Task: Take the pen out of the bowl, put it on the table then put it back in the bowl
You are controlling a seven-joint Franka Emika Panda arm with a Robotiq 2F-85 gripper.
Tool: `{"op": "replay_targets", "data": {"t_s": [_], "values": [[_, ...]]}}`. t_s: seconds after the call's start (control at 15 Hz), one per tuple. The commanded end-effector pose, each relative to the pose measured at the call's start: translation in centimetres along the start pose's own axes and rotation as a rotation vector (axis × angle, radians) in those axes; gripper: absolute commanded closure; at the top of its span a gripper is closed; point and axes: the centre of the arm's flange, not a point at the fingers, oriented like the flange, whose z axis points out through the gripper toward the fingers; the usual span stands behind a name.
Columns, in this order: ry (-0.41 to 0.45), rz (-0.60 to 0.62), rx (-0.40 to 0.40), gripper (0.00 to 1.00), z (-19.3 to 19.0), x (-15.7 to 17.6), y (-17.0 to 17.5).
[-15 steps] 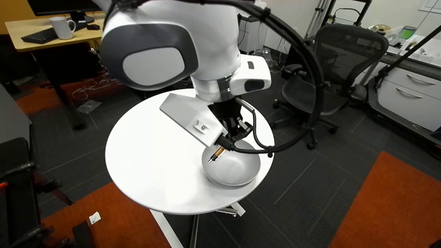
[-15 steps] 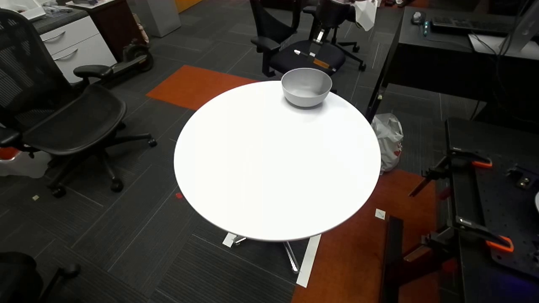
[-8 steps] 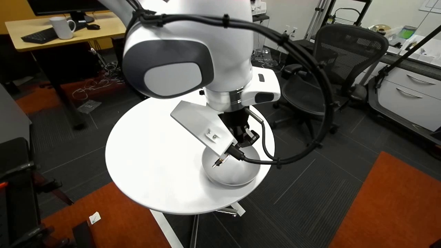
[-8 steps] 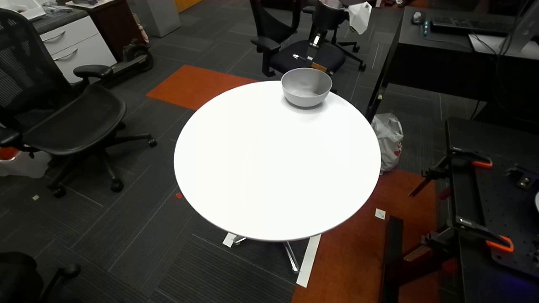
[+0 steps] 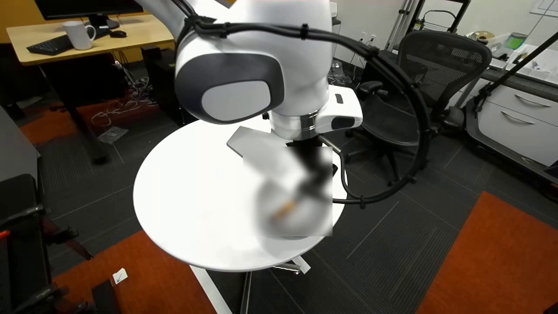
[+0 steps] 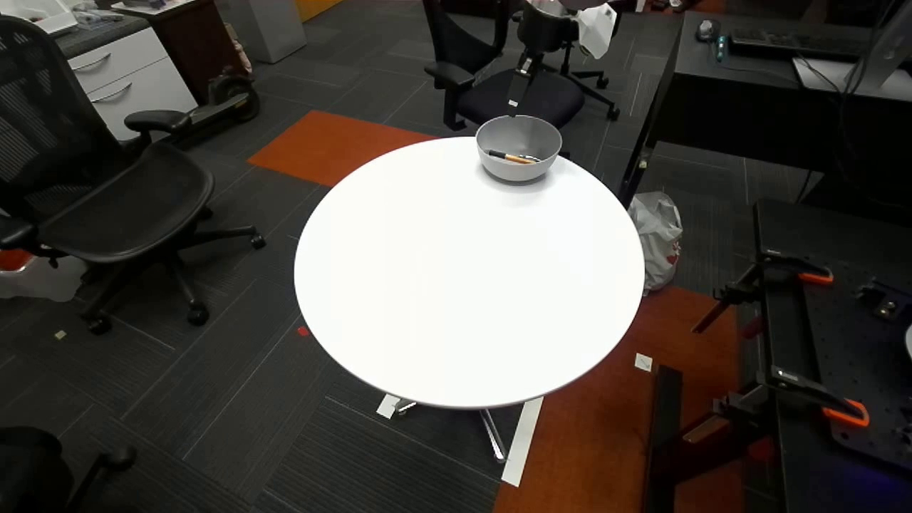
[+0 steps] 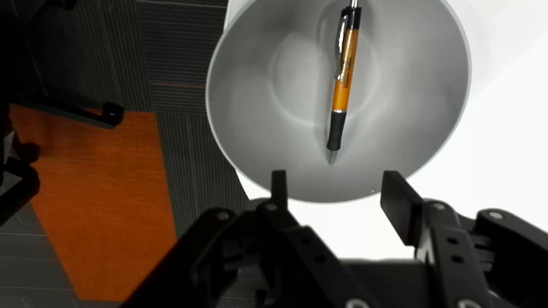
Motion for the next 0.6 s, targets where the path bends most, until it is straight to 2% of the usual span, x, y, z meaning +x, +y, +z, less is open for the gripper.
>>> {"op": "replay_targets", "data": {"t_s": [0.0,0.07,0.13,0.2,0.27,0.33,0.53], "values": [[-0.003,-0.007,0.026,0.07,-0.18,0.87,0.52],[-0.004,-0.008,0.028,0.01,-0.15,0.93,0.53],[-0.003,-0.014,0.034,0.0,-0.09,0.96,0.49],[-0.004,-0.022,0.044,0.0,0.05,0.99,0.43],[-0.001,-0.003,0.007,0.04,0.13,0.39,-0.09],[-0.001,-0.005,0.011,0.0,0.18,0.45,-0.18],[-0.002,-0.011,0.013,0.0,0.24,0.57,-0.2]]}}
